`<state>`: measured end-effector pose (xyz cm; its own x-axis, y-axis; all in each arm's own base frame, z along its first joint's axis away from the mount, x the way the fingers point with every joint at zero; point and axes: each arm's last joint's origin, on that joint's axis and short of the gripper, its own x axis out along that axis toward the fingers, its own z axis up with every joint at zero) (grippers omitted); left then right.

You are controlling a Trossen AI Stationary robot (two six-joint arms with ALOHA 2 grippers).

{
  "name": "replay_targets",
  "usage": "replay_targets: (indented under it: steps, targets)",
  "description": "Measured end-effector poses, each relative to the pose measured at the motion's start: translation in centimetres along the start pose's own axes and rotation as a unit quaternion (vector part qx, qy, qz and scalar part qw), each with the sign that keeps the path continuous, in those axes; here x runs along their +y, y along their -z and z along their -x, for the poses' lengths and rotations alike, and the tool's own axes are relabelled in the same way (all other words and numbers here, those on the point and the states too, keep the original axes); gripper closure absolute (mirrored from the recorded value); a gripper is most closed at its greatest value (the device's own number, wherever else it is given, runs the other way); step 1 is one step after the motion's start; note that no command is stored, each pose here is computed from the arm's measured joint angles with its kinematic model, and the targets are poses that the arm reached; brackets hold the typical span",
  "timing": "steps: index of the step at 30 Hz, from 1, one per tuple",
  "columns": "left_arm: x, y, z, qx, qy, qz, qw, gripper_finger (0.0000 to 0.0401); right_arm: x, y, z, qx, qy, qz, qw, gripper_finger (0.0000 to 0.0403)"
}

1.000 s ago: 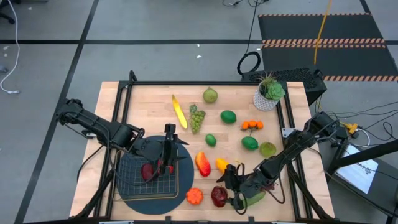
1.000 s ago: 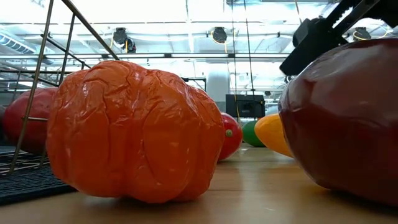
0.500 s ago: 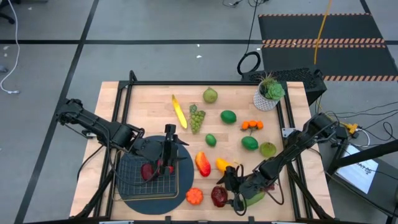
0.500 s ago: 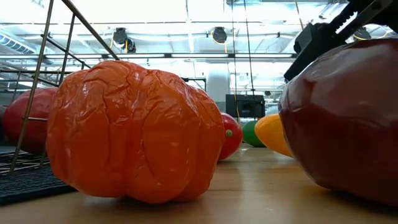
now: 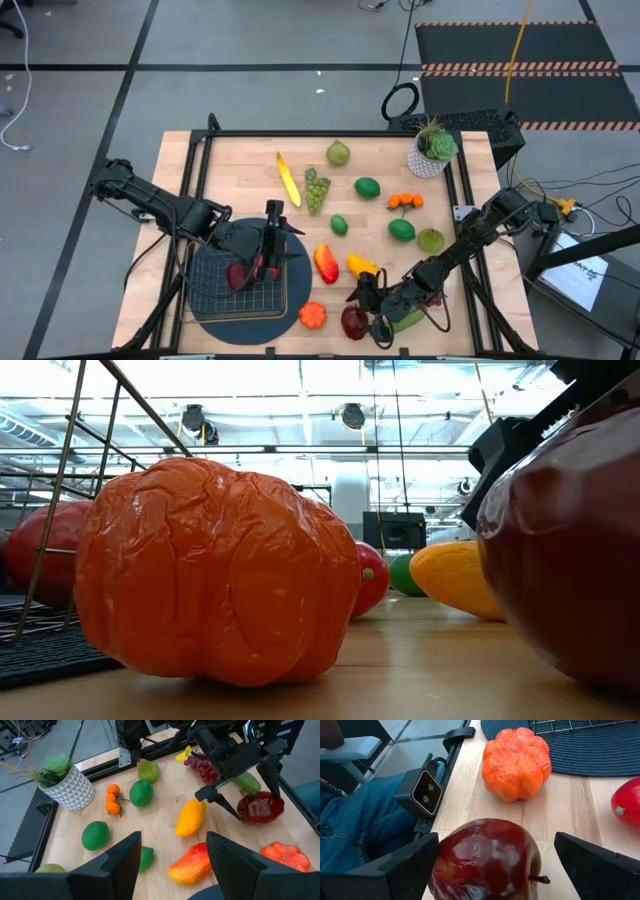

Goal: Build produce basket
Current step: Put the dark red apple into the gold wire basket

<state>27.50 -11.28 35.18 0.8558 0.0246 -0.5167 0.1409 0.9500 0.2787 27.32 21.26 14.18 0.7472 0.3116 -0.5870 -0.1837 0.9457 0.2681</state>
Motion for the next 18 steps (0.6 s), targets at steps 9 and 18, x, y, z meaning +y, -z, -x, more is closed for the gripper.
replay_targets:
  steps: [9, 18]
  targets:
    - [0.00, 0.00, 0.00, 0.000, 0.000, -0.004, 1.000, 0.0178, -0.38, 0.31, 0.00, 0.022, 0.014, 0.004, 1.000, 0.0016]
    - [0.00, -0.04, 0.00, -0.002, 0.000, -0.007, 1.000, 0.0178, -0.37, 0.29, -0.04, 0.026, 0.004, 0.032, 0.999, 0.0092]
